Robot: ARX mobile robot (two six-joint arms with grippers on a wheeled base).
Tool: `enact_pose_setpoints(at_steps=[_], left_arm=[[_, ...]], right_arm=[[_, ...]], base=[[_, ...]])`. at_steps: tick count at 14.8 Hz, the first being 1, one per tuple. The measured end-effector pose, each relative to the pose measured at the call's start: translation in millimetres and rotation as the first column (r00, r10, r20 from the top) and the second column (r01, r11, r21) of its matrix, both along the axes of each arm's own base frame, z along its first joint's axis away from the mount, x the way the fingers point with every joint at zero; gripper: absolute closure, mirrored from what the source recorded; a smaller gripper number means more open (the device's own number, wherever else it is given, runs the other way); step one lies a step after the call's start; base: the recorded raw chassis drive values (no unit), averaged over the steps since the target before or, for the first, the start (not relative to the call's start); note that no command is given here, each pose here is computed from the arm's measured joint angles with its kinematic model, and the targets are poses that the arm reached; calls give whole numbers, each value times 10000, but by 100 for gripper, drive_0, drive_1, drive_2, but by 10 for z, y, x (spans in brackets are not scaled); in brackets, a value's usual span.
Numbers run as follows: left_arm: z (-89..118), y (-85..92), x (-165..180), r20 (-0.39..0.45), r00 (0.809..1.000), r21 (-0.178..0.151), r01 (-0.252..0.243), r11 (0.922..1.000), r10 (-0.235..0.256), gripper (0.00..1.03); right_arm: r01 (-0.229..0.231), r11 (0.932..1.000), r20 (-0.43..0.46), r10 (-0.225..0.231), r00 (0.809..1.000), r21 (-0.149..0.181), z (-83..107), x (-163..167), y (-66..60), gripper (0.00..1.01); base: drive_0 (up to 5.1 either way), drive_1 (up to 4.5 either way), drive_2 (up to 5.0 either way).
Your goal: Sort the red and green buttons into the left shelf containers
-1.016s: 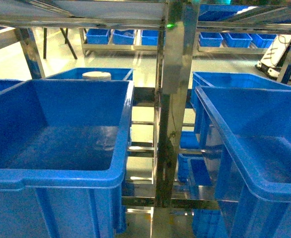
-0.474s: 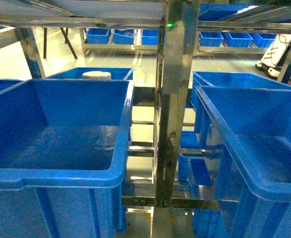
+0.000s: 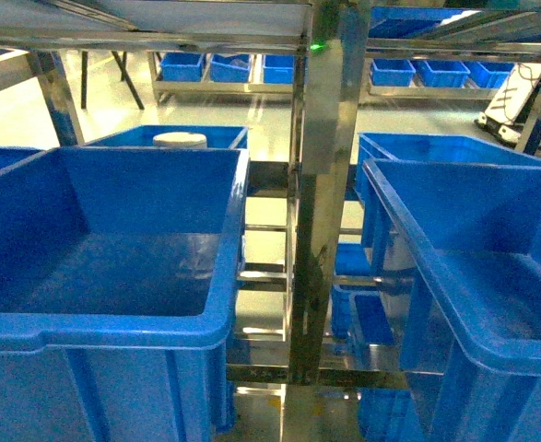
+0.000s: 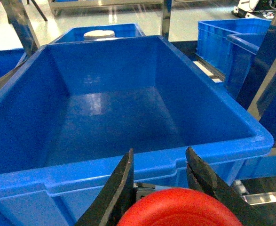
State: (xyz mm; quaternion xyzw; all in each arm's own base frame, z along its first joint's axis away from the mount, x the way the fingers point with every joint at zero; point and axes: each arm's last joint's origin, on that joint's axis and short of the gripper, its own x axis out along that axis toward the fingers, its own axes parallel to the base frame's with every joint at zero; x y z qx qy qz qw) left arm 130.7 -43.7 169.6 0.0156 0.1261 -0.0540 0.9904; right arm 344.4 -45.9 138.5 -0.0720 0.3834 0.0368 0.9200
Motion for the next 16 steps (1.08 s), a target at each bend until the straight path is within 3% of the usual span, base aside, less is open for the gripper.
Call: enact_pose_setpoints(at_steps=[1,6,9,10,11,12,13,14,16], left_arm=[[0,0,0,0,10000,-4,-1,10000,1,74],[0,0,0,-4,10000,-2,-1,10000,1,74],[0,0,0,-4,10000,1,0,10000,0,74],[0,0,0,-4,10000,1,0,10000,0,74],[0,0,0,-3,10000,2,-4,10000,4,74],[0,0,0,0,10000,-4,-1,10000,1,74],[0,0,0,-4,10000,1,0,10000,0,74],[0,0,0,-4,10000,1,0,10000,0,74],[0,0,0,0,10000,0,0,10000,0,74]], right_arm=[[-2,10000,-687,0,9976,-27,-87,153,9,66],[105,9997,-964,-125,9953,-208,-136,227,-1,64],[146,9998,-767,-158,9969,-160,-96,231,-9,45],[219,9995,-169,-223,9996,-230,-35,222,-31,29],[246,9994,66,-245,9997,-236,-14,198,-27,20],[377,9992,582,-367,9976,-164,23,101,-14,1],[466,9981,2320,-358,9721,-415,238,-265,38,3],[212,9988,3311,-51,9436,-448,342,-827,107,3],[-92,9999,4153,118,9096,-83,433,-1223,149,3]], base=[[0,0,0],[0,0,0],[0,0,0],[0,0,0],[0,0,0],[0,0,0],[0,0,0],[0,0,0],[0,0,0]])
